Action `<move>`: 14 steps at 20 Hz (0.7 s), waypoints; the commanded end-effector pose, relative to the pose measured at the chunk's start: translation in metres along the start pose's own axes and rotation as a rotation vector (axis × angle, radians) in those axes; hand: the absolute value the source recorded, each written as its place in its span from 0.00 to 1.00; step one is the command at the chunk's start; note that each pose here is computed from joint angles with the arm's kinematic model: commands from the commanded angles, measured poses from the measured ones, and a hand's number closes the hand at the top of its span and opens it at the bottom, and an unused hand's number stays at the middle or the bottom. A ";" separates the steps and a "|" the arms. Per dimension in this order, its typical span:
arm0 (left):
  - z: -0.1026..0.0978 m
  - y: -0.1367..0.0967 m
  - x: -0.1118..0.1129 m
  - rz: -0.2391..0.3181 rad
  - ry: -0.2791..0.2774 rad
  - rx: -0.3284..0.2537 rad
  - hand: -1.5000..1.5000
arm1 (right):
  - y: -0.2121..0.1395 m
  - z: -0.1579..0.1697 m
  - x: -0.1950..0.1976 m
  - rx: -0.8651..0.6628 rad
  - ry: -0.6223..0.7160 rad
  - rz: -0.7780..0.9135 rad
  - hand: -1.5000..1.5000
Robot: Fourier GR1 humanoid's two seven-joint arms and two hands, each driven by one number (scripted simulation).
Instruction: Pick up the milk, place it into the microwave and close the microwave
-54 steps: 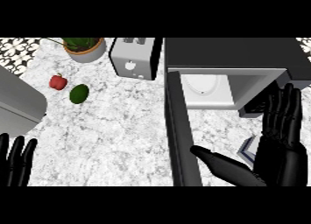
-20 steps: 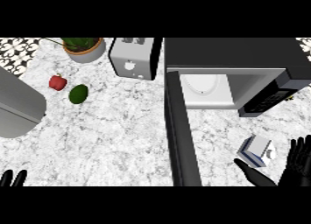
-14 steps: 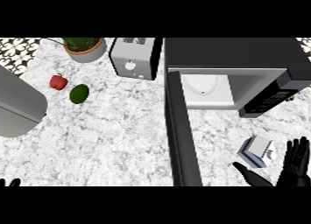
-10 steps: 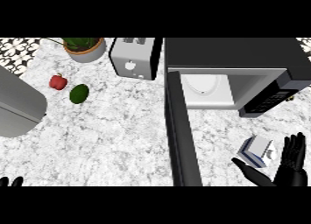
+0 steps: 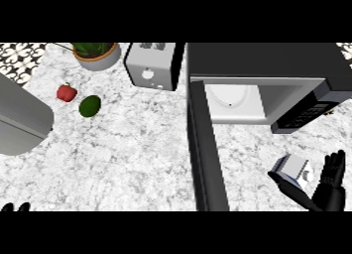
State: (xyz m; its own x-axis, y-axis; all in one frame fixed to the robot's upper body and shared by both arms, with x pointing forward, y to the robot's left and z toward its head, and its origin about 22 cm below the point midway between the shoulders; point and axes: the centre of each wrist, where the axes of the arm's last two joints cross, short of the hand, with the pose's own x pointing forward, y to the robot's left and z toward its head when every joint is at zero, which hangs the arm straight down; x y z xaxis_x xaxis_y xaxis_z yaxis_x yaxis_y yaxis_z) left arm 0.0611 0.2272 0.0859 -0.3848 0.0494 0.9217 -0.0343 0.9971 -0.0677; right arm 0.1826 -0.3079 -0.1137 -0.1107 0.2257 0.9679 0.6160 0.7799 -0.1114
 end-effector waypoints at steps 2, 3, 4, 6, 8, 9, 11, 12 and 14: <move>-0.013 0.016 0.010 -0.026 -0.013 0.009 0.00 | -0.006 0.002 -0.011 -0.078 0.039 0.088 0.00; 0.001 0.004 -0.004 -0.007 -0.006 -0.003 0.00 | -0.013 0.010 -0.030 -0.079 0.058 0.120 0.00; -0.004 0.007 0.006 -0.014 0.001 0.014 0.00 | -0.034 -0.010 -0.027 -0.095 0.037 0.105 0.00; -0.002 0.003 -0.008 -0.020 -0.008 0.014 0.00 | -0.038 0.010 -0.041 -0.075 0.058 0.109 0.00; -0.003 0.009 -0.008 -0.011 0.000 -0.001 0.00 | -0.025 0.021 -0.047 -0.056 0.065 0.051 0.00; 0.013 0.006 -0.003 -0.006 0.004 -0.005 0.00 | -0.046 0.003 -0.048 -0.058 0.061 0.031 0.00; -0.001 0.012 -0.007 -0.005 0.008 0.004 0.00 | -0.041 0.025 -0.053 0.059 0.072 -0.098 0.00; 0.003 0.003 -0.002 0.017 0.024 0.006 0.00 | -0.032 0.013 -0.044 0.177 0.093 -0.142 0.00; -0.002 -0.002 -0.008 0.006 0.014 -0.003 0.00 | -0.009 0.001 -0.041 0.267 0.064 -0.222 0.00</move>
State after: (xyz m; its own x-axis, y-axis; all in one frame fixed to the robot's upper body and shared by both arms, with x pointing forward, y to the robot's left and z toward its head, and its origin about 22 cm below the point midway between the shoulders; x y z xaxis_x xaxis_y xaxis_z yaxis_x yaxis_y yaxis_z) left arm 0.0640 0.2301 0.0827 -0.3778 0.0508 0.9245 -0.0345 0.9970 -0.0689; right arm 0.1637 -0.3343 -0.1541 -0.1072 0.1162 0.9874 0.5156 0.8556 -0.0447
